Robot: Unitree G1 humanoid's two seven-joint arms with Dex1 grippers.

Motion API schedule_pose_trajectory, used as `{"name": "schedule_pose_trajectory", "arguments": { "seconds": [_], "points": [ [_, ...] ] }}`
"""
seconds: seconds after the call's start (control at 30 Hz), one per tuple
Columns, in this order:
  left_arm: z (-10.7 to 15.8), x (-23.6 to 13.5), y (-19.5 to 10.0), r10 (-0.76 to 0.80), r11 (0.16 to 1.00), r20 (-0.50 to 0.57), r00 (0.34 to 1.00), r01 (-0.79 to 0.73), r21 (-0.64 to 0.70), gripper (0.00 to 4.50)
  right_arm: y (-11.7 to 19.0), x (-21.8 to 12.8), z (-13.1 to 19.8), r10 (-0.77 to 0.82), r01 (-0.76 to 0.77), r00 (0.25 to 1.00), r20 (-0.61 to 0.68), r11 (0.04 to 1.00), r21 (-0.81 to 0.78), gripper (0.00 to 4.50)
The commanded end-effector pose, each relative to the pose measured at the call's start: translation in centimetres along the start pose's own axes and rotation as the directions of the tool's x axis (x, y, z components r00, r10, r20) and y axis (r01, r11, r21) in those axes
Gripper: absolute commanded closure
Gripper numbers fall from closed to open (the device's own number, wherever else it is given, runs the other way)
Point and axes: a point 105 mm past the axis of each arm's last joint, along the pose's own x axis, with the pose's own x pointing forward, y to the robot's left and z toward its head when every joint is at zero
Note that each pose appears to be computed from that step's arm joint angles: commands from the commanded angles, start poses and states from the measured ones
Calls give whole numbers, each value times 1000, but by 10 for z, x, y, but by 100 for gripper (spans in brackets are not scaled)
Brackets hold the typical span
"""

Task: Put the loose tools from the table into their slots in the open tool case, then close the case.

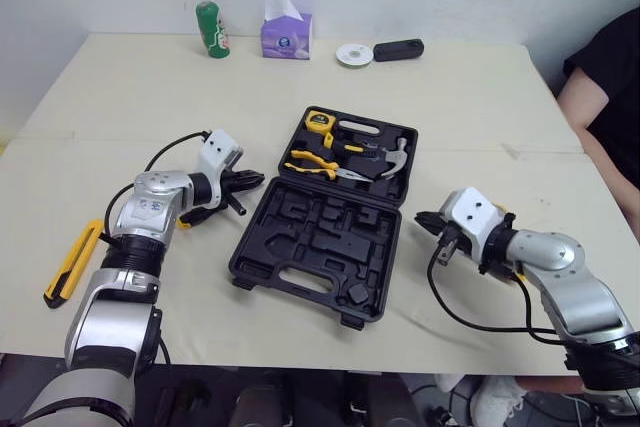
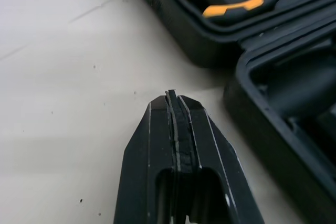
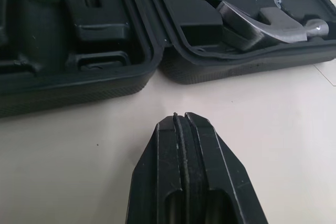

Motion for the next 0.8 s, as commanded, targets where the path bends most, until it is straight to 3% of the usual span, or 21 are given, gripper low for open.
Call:
{"name": "schedule_pose_trajectory", "arguments": {
  "seconds": [0.03, 0.57, 0.8],
  "points": [
    [15, 4, 0, -20, 999, 26, 999, 19, 37, 450, 0, 6, 7, 8, -7, 1000, 6, 997, -71, 445],
    [18, 27, -16, -91, 994, 54, 994, 88, 58, 450, 4, 25, 3, 43, -42, 999, 5, 993, -110, 445],
    [21, 20, -30, -197, 970, 62, 978, 186, 156, 450, 3, 31, 7, 64, -56, 997, 42, 984, -168, 445]
  ]
}}
